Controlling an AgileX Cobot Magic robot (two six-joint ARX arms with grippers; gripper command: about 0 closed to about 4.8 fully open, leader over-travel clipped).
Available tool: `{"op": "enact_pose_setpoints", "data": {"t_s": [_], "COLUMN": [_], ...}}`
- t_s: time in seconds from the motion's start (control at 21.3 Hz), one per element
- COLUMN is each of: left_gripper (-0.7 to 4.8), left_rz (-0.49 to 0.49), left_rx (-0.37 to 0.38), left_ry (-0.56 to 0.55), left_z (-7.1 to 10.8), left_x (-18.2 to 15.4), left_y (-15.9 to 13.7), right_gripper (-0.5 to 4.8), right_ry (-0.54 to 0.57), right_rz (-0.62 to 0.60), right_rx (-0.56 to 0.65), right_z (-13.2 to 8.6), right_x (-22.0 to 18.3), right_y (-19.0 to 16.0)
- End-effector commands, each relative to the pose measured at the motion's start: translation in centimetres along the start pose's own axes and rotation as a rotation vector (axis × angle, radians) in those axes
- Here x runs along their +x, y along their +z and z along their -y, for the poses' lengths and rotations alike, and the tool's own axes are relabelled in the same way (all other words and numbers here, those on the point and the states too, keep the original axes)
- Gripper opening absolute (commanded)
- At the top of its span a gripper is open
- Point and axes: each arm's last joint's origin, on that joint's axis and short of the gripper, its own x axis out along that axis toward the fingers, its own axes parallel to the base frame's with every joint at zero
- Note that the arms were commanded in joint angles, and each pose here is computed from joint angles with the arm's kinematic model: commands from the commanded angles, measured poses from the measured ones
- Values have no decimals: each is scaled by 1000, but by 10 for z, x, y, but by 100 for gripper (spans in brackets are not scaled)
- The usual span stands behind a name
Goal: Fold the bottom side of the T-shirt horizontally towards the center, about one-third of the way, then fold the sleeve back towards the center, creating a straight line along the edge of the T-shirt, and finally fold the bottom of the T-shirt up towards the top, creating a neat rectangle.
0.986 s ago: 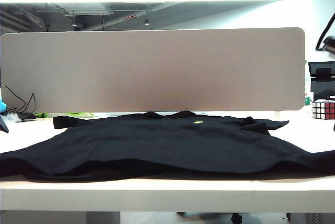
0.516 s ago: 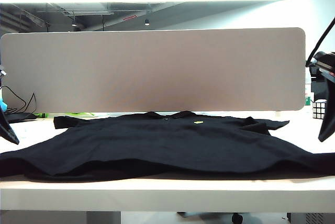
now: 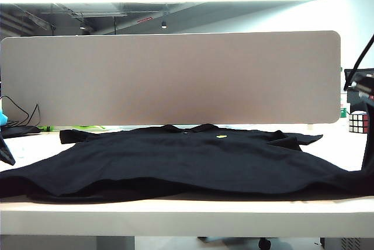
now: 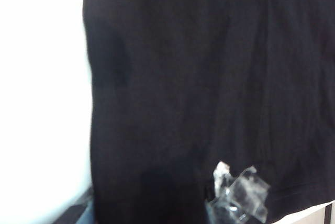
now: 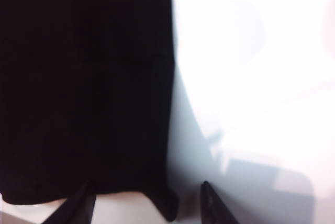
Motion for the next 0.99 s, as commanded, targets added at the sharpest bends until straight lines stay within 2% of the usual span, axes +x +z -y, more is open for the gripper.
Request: {"op": "enact_pose_setpoints", "data": {"t_s": [0.05,0.28,0.33,0.38,0.42,0.47,0.52,0.61,0.75,0.89,0.99], "left_gripper": [256,248,173,64,4,-5,-5,-5,-5,-5,-5], "left_rz": [-120,-142,-142,-131,-122,-103,-95,-95,-69,-12,45], "left_rx": [-71,-26,-15,-7,-3,-8,-14,-19,-32,19,69], "left_ry": [71,45,-4,-43,-55,-69,-70,-69,-68,-81,-45], "left_z": [-4,5,7,8,9,9,10,12,26,52,67], "left_x": [5,11,12,12,12,12,12,9,-11,-46,-69], "left_y": [-16,-18,-17,-16,-14,-12,-11,-10,-6,-5,-13], "right_gripper": [275,268,217,119,73,24,-2,-6,-6,-6,-6], "right_ry": [32,116,117,117,117,123,140,179,224,238,229], "right_rz": [-6,-27,-24,-23,-23,-26,-34,-48,-29,38,62], "right_rx": [-7,8,6,-1,-6,-17,-19,-19,-32,-62,-66], "right_z": [2,1,0,0,0,0,0,-2,-10,-18,-21], "right_x": [12,24,24,24,24,24,23,20,-5,-42,-62], "right_y": [6,9,10,10,9,9,9,7,-1,-17,-32]}}
